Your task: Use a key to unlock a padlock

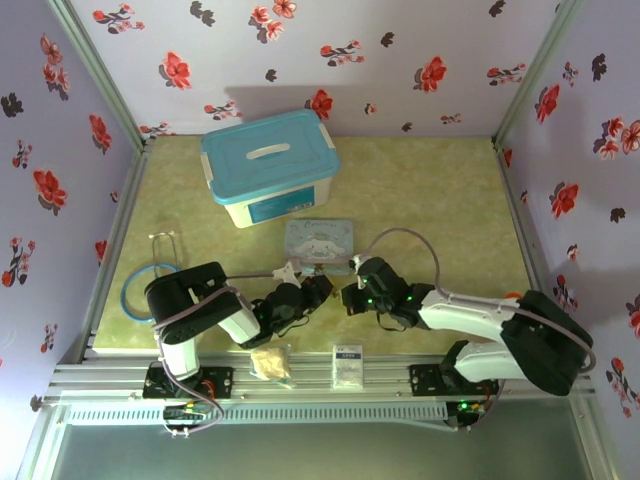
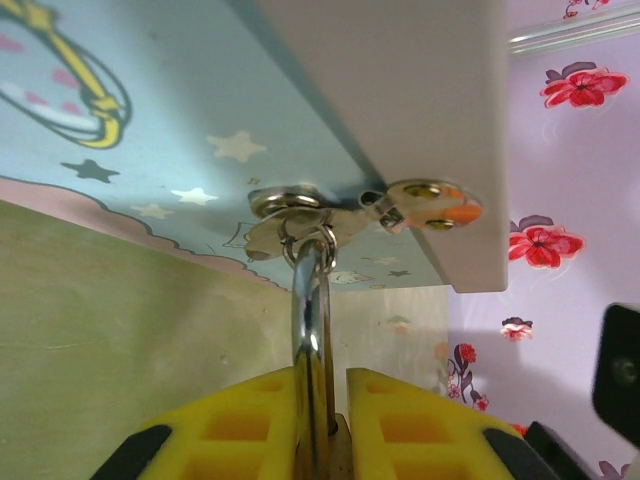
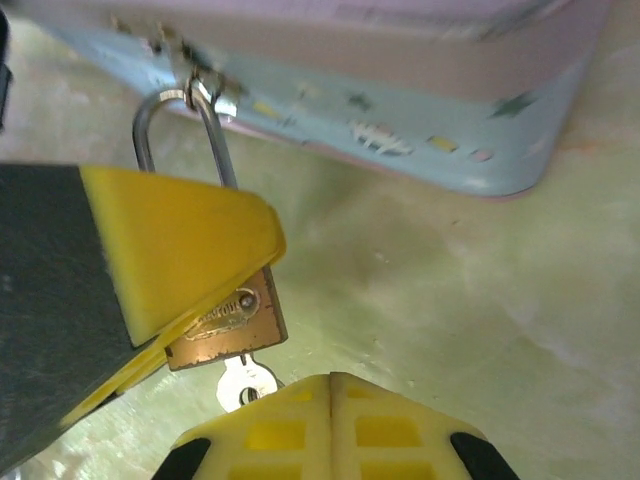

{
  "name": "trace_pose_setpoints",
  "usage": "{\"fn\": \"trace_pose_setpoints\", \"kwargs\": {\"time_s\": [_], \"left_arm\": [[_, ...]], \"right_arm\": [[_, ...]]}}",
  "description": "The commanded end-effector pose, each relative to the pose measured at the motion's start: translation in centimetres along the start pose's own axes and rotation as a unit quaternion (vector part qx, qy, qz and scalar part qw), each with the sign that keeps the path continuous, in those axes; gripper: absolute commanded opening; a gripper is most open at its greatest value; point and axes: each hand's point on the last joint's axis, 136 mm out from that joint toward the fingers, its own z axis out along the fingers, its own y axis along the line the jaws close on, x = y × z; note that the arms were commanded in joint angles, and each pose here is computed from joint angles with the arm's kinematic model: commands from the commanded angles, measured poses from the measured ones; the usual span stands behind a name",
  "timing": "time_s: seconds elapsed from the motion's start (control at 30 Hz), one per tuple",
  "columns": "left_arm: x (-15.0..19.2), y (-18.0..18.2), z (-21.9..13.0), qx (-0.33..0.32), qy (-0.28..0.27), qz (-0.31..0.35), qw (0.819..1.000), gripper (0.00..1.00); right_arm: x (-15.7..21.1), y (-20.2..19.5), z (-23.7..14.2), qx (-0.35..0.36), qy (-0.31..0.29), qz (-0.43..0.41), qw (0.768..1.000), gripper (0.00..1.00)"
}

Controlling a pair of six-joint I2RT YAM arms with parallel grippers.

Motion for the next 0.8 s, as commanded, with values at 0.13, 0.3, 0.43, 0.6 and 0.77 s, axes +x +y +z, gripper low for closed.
{"fn": "trace_pose_setpoints", "kwargs": {"time_s": [0.13,0.3,0.43,0.6,0.77], "left_arm": [[0.1,-2.7,-0.2,0.042,0.003,-0.006,0.999,0.0],[-0.2,-2.5,-0.6,0.04,-0.003,0.0,0.999,0.0],[-0.3,-2.6,-0.7,0.035,-0.004,0.005,0.999,0.0],[-0.4,-2.6,-0.6,0.034,-0.003,0.003,0.999,0.0],[-0.4,-2.5,-0.7,0.033,-0.001,0.001,0.999,0.0]], "right_arm": [[-1.1,2.2,1.5,-0.014,-0.019,-0.02,1.0,0.04],[-1.5,0.2,0.3,0.041,-0.034,-0.032,0.998,0.07],[-1.2,-1.4,-1.2,0.078,-0.041,-0.072,0.993,0.16],[-0.9,-0.8,-1.6,0.067,-0.041,-0.145,0.986,0.37],[-1.6,0.6,-2.5,0.047,-0.085,-0.186,0.978,0.38]]}}
